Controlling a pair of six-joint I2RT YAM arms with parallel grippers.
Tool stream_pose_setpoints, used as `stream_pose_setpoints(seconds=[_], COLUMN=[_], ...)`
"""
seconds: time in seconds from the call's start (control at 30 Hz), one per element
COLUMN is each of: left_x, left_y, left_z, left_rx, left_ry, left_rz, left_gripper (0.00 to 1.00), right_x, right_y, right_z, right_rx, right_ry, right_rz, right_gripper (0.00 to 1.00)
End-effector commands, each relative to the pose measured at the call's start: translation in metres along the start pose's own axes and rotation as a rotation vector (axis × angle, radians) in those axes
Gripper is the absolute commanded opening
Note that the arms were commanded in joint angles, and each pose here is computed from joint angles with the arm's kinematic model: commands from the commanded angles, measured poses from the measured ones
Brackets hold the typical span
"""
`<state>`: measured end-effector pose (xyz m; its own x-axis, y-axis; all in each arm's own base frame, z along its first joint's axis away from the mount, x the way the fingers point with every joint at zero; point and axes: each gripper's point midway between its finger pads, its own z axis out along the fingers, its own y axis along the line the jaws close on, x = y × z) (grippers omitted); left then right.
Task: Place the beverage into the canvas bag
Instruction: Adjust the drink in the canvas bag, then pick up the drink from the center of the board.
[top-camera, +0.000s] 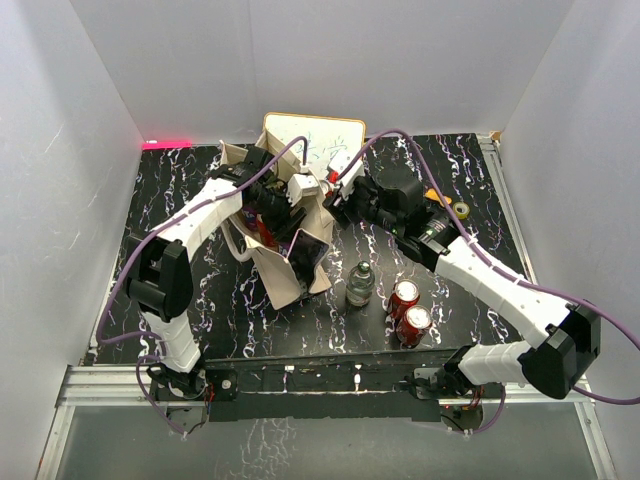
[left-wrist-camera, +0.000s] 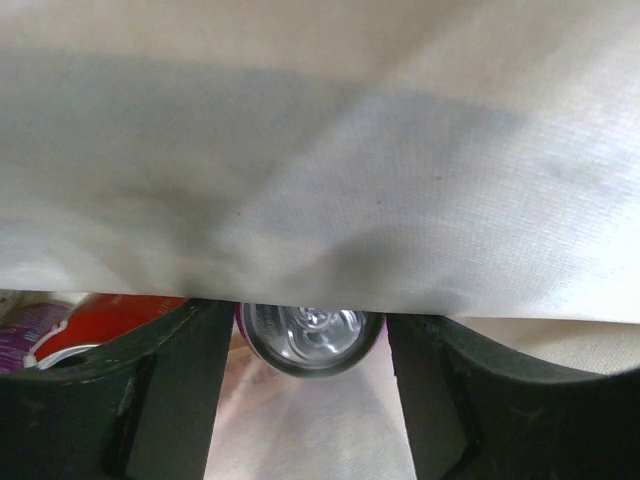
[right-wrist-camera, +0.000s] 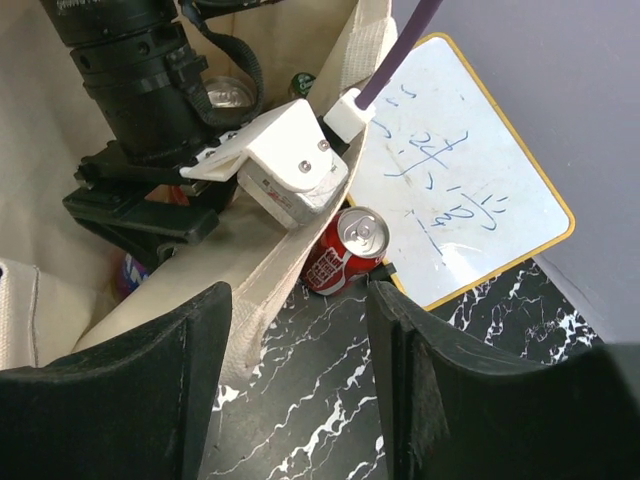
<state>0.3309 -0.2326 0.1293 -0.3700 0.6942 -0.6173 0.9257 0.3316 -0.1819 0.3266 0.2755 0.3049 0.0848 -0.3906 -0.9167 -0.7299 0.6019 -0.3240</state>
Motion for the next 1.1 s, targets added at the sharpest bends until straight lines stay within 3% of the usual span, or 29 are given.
stream_pose_setpoints(seconds=[0.0,0.07,0.23,0.5,0.73,0.9,1.07], left_x=[-0.040,-0.046,-0.063,-0.081,-0.078,-0.066,-0.056], left_y=[-0.007,-0.007,-0.010,-0.007,-0.042,-0.069,-0.084], left_z=[-0.035,-0.046,-0.078,-0.139,-0.187,-0.217,-0.241], left_rx=[-0.047,-0.074,-0.158,-0.278,-0.265,-0.220,-0.263], left_ry=[-0.093,-0.102,-0.144,-0.236,-0.230,-0.123,-0.078], left_rz=[0.090,0.107,0.158,0.167,0.329,0.425,0.500], left_gripper=[0.67,0.81,0.95,0.97,0.97,0.97,0.97], right_x=[-0.042,-0.045,-0.046,-0.037,-0.017,-0.016,-0.025], right_y=[-0.022,-0.021,-0.005,0.003,-0.007,-0.003,-0.005], right_z=[-0.003,-0.002,0.000,0.004,0.035,0.052,0.059], right_rx=[0.072,0.060,-0.020,-0.046,-0.022,-0.098,-0.108], right_ry=[-0.097,-0.093,-0.061,-0.009,0.067,0.072,0.071], right_rz=[0.043,0.092,0.231,0.379,0.508,0.552,0.573], right_gripper=[0.61,0.64,0.68,0.73,0.74,0.64,0.31])
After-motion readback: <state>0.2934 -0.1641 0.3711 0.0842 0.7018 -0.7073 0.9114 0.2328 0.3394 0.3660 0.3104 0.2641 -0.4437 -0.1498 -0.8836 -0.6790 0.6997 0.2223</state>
